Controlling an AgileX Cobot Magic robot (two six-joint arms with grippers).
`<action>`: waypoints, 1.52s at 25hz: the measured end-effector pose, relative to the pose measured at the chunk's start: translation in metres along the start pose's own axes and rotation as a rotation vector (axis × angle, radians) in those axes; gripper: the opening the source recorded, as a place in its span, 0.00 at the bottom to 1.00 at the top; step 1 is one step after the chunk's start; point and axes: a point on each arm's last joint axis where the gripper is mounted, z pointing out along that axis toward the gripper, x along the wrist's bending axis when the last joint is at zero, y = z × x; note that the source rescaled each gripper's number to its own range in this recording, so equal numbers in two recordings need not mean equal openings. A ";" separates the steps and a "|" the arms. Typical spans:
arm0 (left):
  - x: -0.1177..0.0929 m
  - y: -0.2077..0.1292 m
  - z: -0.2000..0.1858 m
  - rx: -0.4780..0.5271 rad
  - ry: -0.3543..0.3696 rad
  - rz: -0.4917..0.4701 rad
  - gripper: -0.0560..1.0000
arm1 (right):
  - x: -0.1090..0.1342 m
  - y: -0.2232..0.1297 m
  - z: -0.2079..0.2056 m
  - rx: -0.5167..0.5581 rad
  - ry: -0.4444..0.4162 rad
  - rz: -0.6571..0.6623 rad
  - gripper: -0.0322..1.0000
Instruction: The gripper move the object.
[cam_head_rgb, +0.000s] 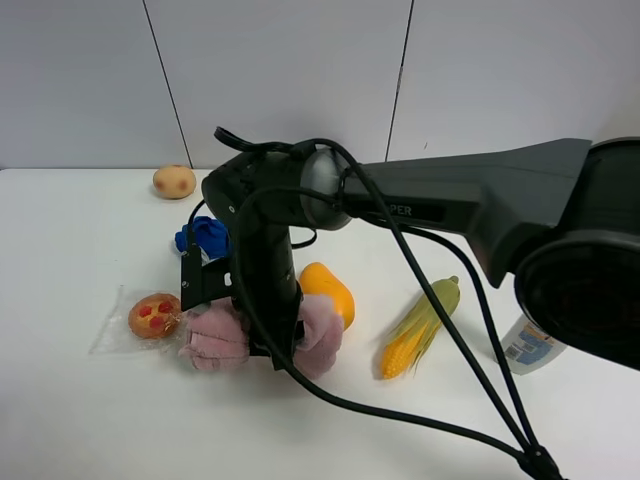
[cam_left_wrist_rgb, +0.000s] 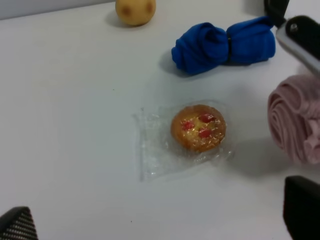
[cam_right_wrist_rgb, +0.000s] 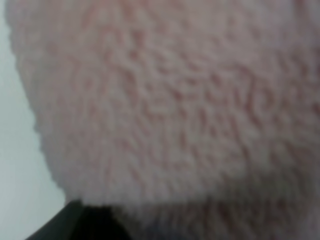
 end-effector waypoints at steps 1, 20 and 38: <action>0.000 0.000 0.000 0.000 0.000 0.000 1.00 | 0.000 0.000 0.000 -0.003 0.001 0.001 0.03; 0.000 0.000 0.000 0.000 0.000 0.000 1.00 | 0.001 0.000 0.001 0.005 0.017 0.180 0.66; 0.000 0.000 0.000 0.000 0.000 0.000 1.00 | -0.021 0.025 -0.073 -0.198 -0.147 0.351 1.00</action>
